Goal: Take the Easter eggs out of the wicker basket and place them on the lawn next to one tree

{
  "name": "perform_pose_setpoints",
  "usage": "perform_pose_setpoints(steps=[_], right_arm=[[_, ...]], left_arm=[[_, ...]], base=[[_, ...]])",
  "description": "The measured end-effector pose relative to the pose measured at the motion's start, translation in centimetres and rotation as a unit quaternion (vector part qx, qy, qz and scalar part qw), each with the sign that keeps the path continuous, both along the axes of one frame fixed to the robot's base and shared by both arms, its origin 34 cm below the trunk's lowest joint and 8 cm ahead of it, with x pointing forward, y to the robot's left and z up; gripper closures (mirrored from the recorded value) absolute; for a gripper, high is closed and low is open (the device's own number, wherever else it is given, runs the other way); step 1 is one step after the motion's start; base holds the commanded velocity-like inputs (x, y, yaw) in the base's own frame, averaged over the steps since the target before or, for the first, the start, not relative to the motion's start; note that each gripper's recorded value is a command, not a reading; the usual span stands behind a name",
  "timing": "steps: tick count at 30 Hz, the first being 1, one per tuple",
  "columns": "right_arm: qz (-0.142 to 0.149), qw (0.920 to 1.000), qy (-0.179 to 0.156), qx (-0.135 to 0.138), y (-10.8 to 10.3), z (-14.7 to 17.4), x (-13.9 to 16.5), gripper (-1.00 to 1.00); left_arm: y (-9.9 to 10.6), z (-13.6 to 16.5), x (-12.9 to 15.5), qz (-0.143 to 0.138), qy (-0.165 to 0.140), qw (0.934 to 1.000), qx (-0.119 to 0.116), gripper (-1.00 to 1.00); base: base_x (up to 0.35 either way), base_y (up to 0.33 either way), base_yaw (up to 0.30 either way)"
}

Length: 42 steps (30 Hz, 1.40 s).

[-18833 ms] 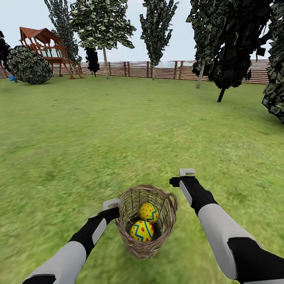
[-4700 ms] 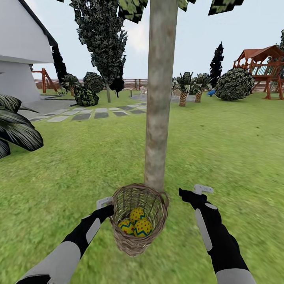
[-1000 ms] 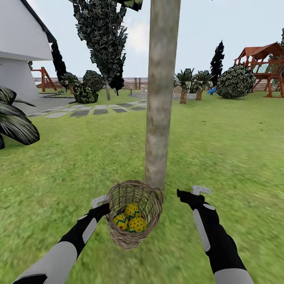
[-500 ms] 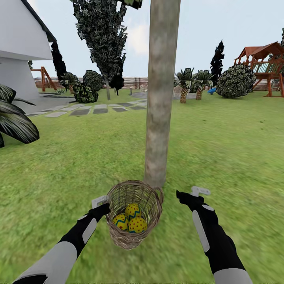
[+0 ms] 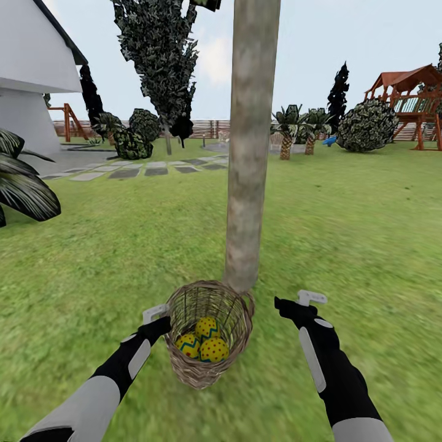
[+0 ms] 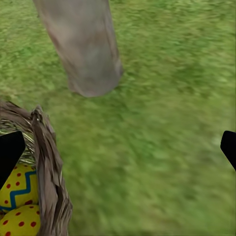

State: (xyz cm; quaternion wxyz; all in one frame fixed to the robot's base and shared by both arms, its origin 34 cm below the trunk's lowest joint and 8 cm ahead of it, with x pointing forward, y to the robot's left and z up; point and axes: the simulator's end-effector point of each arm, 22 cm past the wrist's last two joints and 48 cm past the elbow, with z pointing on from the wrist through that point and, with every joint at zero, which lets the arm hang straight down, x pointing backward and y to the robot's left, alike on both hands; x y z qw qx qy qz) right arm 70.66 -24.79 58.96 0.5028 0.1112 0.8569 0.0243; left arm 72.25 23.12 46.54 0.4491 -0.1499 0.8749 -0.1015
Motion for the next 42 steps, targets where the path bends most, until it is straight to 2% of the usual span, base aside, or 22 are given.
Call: perform_pose_setpoints(steps=[17, 21, 35, 42], right_arm=[[0.000, 1.0000, 0.000, 0.001, 0.0, -3.8, -0.9, -1.00], [0.001, 1.0000, 0.001, 0.002, 0.1, -4.4, -1.0, -1.00], [0.000, 1.0000, -0.001, 0.001, 0.0, -7.0, -1.6, -1.00], [-0.001, 0.9999, 0.015, -0.004, -0.5, -8.8, -1.7, -1.00]], left_arm=[[0.0, -3.8, -0.9, 0.000, 0.000, 1.0000, 0.000, 1.00], [0.2, -4.4, -1.2, 0.007, -0.002, 1.0000, -0.006, 1.00], [0.5, -5.4, -1.3, 0.014, -0.017, 0.9995, -0.021, 1.00], [0.7, -5.7, -1.1, 0.015, -0.016, 0.9995, -0.024, 1.00]], base=[[0.000, 0.000, 0.000], [0.000, 0.000, 0.000], [0.000, 0.000, 0.000], [0.000, 0.000, 0.000]])
